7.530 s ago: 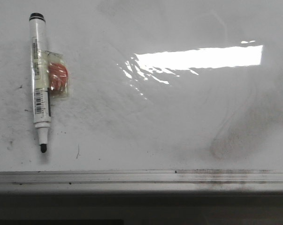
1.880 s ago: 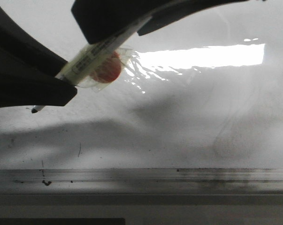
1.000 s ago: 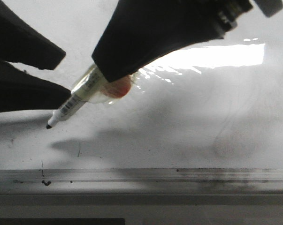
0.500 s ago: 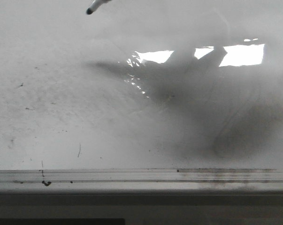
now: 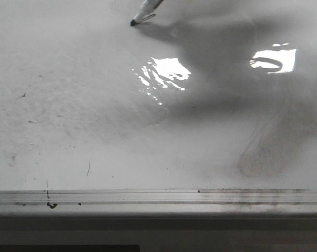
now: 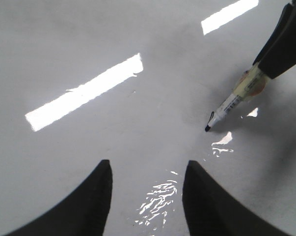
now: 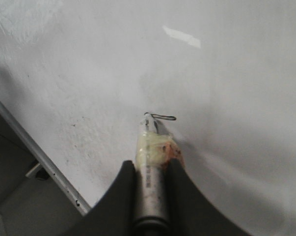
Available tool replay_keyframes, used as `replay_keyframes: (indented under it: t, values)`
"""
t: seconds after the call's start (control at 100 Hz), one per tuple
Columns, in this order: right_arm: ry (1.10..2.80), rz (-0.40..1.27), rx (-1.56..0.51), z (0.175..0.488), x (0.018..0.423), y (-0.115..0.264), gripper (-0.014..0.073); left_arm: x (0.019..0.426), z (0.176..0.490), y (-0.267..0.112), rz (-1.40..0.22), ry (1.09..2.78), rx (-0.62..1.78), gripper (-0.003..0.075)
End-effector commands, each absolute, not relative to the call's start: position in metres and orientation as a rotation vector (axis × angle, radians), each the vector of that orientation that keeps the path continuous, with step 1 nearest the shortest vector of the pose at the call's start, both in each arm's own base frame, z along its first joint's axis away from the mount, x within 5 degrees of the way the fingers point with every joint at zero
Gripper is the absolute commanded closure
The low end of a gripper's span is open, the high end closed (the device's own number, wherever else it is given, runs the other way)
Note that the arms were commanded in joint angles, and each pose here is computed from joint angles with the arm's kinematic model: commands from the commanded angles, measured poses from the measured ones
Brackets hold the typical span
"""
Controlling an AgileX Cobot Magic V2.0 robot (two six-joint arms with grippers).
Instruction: Write number 9 on whiteboard
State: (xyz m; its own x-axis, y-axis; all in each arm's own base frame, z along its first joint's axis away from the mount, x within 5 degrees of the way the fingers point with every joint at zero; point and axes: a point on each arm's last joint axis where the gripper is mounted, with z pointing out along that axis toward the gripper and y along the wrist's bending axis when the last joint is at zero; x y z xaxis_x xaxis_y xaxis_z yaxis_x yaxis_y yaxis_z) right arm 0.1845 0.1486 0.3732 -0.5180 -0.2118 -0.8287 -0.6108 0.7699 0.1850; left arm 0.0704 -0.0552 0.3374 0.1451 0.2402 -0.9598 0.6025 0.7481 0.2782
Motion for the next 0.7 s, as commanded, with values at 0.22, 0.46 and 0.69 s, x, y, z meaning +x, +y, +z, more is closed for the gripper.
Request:
replay_keyframes:
  t: [0.22, 0.46, 0.69]
  values:
    - [2.030, 0.458, -0.631, 0.393, 0.178, 0.134, 0.0637, 0.069, 0.351, -0.058, -0.342, 1.359, 0.720, 0.0406]
    - [1.964, 0.440, -0.615, 0.409, 0.185, 0.136, 0.0637, 0.069, 0.349, -0.059, -0.347, 1.367, 0.720, 0.0406]
    - [2.224, 0.478, -0.685, 0.367, 0.175, 0.140, 0.0637, 0.070, 0.344, -0.060, -0.366, 1.375, 0.722, 0.0406]
